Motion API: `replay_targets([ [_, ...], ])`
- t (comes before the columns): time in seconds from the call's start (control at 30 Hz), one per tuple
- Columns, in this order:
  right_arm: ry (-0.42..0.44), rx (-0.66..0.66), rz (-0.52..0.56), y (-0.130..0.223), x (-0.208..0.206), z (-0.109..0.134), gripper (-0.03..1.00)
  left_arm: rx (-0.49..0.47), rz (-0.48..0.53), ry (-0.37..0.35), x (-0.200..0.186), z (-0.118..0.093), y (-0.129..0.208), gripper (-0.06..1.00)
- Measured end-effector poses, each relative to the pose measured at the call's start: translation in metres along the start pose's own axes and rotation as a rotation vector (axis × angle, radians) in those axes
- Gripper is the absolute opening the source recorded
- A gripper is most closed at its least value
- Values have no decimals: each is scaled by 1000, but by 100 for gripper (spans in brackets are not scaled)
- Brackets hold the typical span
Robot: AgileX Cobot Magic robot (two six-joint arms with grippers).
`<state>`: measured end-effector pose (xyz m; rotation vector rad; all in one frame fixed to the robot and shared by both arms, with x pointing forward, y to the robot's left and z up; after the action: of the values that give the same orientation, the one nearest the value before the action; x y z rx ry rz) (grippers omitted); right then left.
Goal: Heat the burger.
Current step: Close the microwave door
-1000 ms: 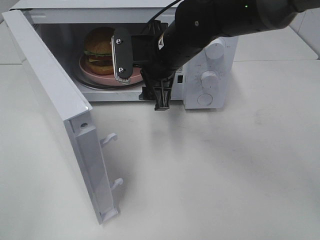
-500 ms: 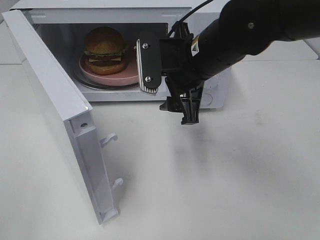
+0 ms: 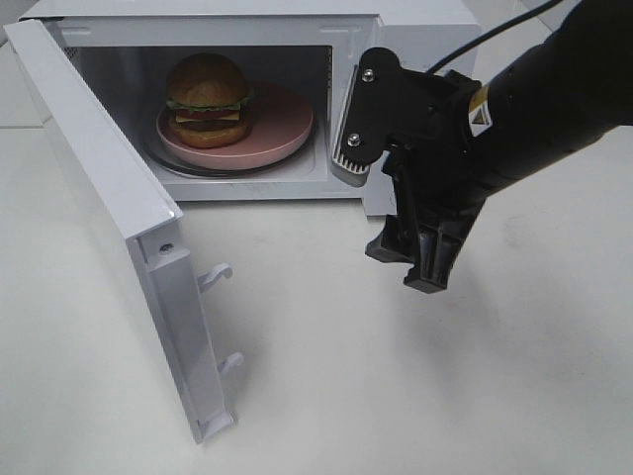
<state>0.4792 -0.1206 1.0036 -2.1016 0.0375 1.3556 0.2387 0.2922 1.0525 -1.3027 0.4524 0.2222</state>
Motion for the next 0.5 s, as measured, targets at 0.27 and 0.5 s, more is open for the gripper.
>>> replay_targets([
  [0.27,-11,321,91,17,-32,5,76,0,0,0,0,0,0,99],
  [0.5,-4,505,162,29,-59,8,76,0,0,0,0,0,0,99],
])
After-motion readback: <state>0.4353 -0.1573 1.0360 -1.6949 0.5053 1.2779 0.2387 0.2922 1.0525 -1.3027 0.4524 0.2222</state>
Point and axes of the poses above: a point on each arm's last joint axis where the gripper is mounted, x pointing out along that axis toward the gripper, z along the wrist's bending axis when the last joint is at zero, y = z × x, the point moved 1 cm from there along x, pointing out along that axis toward the gripper, and after that the axes turned 15 degrees about x, right-handed, at the moved point
